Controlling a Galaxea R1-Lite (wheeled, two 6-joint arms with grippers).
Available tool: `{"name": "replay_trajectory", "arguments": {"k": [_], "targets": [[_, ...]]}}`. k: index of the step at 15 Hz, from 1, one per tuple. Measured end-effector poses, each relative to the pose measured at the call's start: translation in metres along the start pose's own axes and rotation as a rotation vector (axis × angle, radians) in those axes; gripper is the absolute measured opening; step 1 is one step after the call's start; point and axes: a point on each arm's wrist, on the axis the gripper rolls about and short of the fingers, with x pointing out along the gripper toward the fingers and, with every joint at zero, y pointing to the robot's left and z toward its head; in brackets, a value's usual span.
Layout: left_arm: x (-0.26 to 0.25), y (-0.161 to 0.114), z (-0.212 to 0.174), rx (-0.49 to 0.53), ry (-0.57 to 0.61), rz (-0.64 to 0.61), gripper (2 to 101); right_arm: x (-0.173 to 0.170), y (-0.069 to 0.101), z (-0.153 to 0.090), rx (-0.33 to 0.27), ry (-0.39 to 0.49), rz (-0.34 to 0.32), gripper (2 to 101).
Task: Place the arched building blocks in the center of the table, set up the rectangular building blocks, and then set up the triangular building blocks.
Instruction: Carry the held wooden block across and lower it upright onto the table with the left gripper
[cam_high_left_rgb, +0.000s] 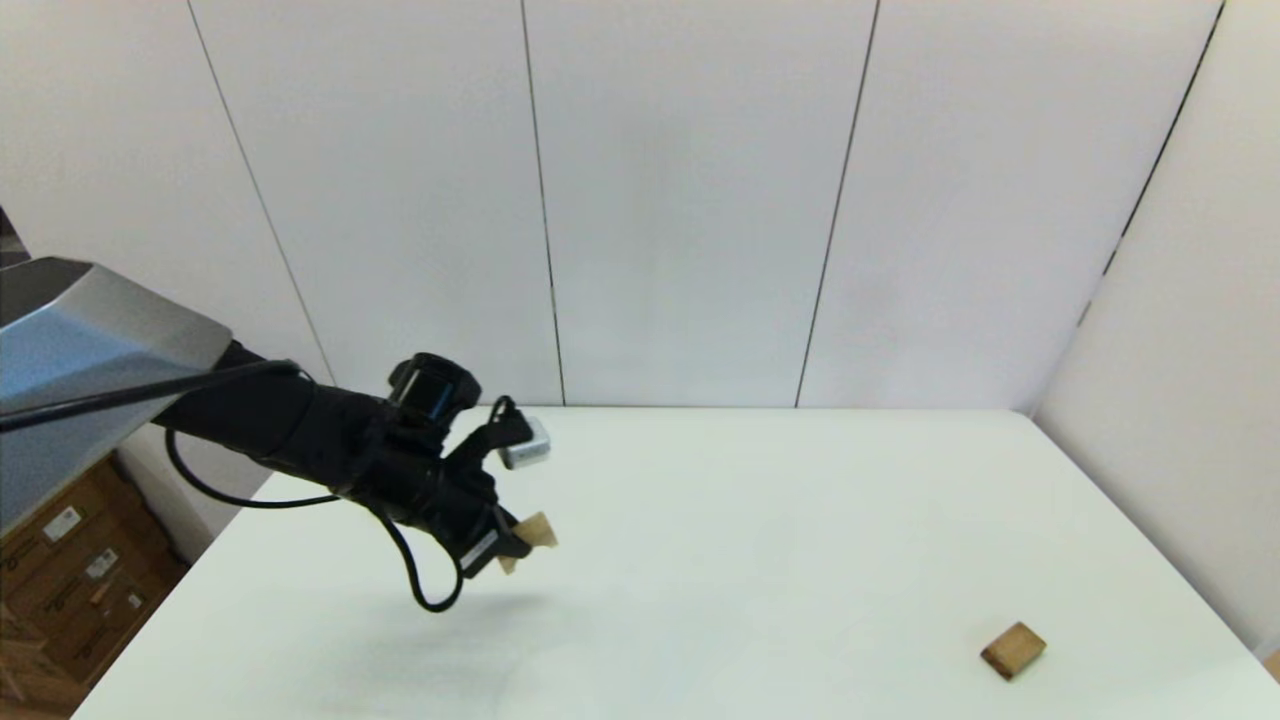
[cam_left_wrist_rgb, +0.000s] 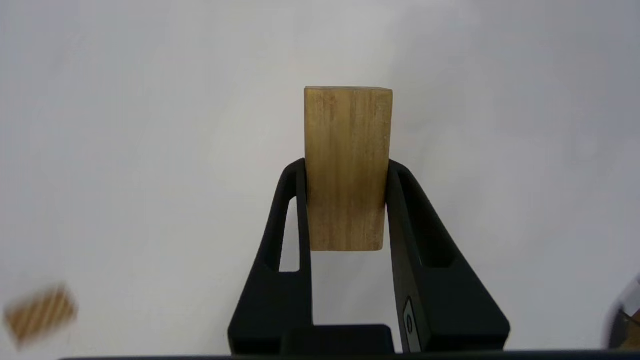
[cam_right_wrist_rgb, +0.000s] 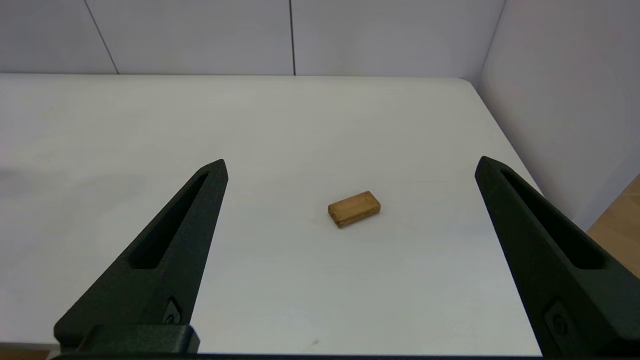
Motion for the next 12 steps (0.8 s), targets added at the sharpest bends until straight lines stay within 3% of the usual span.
{"name": "replay_trajectory", "arguments": {"k": [3, 6, 9, 12], "targets": [[0.013, -0.062, 0.039, 0.215, -0.036, -0.111, 25.8, 0.000, 0.000, 0.000, 0.000, 0.000, 0.000, 98.0], [0.032, -0.099, 0.055, 0.321, -0.033, -0.189, 25.8, 0.000, 0.000, 0.000, 0.000, 0.000, 0.000, 98.0], [0.046, -0.116, 0.063, 0.367, -0.003, -0.236, 25.8, 0.000, 0.000, 0.000, 0.000, 0.000, 0.000, 98.0], [0.058, -0.115, 0.074, 0.371, 0.039, -0.254, 25.8, 0.000, 0.000, 0.000, 0.000, 0.000, 0.000, 98.0]]}}
